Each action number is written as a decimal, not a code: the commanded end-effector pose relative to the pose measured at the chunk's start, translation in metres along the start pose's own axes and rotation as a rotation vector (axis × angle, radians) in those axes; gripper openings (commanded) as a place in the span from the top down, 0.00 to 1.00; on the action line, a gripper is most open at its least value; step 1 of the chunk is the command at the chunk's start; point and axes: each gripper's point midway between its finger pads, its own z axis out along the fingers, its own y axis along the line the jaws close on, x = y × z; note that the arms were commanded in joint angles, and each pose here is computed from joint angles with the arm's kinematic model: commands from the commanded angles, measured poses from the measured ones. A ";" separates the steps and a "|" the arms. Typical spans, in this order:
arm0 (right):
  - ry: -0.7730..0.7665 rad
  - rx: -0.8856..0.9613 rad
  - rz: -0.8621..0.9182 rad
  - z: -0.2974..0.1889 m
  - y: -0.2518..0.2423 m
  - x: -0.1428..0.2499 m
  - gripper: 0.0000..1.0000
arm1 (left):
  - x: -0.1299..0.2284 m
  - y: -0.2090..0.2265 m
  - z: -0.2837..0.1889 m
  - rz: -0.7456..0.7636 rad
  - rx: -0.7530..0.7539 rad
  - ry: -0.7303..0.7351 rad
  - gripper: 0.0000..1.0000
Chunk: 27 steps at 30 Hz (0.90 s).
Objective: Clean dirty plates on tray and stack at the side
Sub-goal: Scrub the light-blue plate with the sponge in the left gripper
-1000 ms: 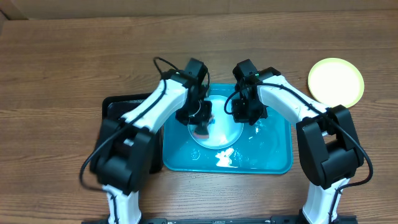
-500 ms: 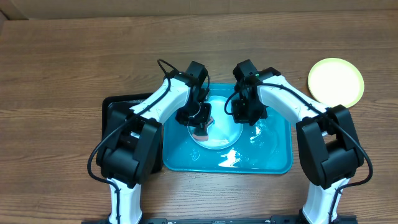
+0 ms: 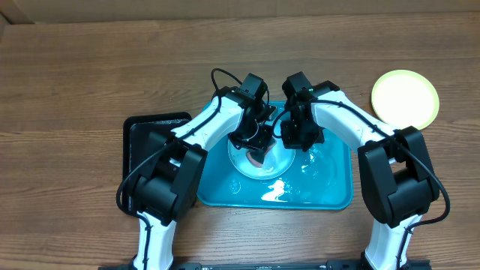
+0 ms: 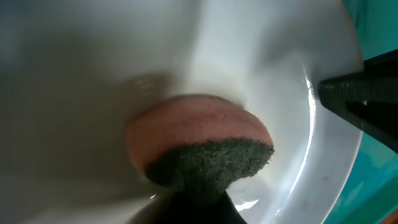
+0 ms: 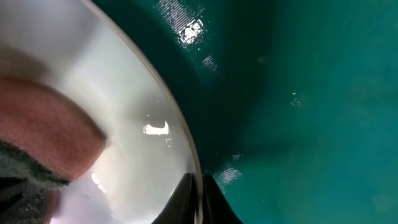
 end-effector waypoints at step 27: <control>0.057 -0.021 -0.015 0.008 0.007 0.016 0.96 | 0.048 0.130 -0.026 -0.205 -0.556 0.168 0.96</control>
